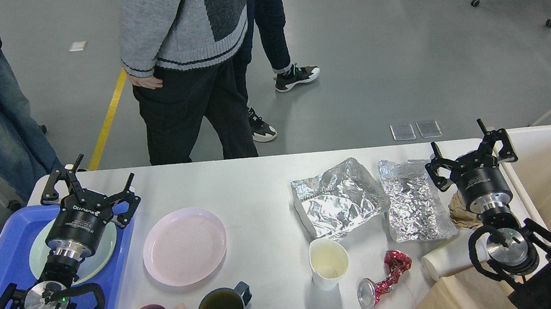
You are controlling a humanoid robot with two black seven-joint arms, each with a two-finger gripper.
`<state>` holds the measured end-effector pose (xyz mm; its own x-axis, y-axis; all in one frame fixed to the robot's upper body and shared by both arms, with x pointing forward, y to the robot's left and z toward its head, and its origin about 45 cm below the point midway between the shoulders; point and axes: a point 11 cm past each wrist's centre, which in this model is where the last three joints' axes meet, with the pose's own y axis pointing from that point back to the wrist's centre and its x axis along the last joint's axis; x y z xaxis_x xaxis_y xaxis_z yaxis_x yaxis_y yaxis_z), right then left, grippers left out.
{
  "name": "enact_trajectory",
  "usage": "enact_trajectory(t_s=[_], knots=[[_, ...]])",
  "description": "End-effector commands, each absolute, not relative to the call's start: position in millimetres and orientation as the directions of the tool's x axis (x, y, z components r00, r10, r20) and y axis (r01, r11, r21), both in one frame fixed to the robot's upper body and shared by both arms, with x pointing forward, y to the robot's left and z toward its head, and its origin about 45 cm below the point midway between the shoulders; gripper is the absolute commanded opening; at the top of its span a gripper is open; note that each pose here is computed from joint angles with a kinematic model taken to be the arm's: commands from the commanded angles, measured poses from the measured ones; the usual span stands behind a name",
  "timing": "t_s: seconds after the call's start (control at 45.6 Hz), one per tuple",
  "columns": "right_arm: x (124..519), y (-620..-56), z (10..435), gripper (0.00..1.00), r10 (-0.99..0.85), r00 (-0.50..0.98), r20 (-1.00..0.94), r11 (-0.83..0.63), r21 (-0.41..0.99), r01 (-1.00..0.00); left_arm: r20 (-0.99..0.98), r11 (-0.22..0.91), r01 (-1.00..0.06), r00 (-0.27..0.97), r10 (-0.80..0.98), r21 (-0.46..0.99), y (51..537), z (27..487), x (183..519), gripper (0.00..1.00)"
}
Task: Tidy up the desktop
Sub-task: 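Lift the left gripper up from the blue tray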
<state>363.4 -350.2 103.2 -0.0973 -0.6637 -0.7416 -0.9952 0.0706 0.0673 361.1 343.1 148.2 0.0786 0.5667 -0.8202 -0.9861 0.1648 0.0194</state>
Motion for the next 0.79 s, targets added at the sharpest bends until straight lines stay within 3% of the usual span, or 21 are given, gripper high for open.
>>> enact_trajectory(t_s=[0.0, 0.373, 0.658, 0.767], knots=[[363.4, -350.4, 103.2, 1.00, -0.664, -0.098, -0.741, 0.072, 0.067, -0.995, -0.821, 0.157, -0.987, 0.076, 0.566, 0.018, 344.5, 147.8, 360.6, 0.98], [363.2, -350.8, 102.8, 1.00, -0.664, -0.100, -0.741, 0.073, 0.068, -0.995, -0.806, 0.169, -0.985, 0.085, 0.585, 0.018, 349.7, 148.2, 355.4, 0.98], [363.2, -350.6, 102.7, 1.00, -0.664, -0.100, -0.741, 0.072, 0.069, -0.995, -0.715, 0.151, -0.989, 0.101, 0.692, 0.006, 394.7, 182.8, 365.6, 0.98], [363.0, -351.1, 102.5, 1.00, -0.665, -0.101, -0.740, 0.074, 0.069, -0.995, -0.604, 0.201, -0.978, 0.124, 0.788, 0.060, 412.6, 198.8, 369.6, 0.98]])
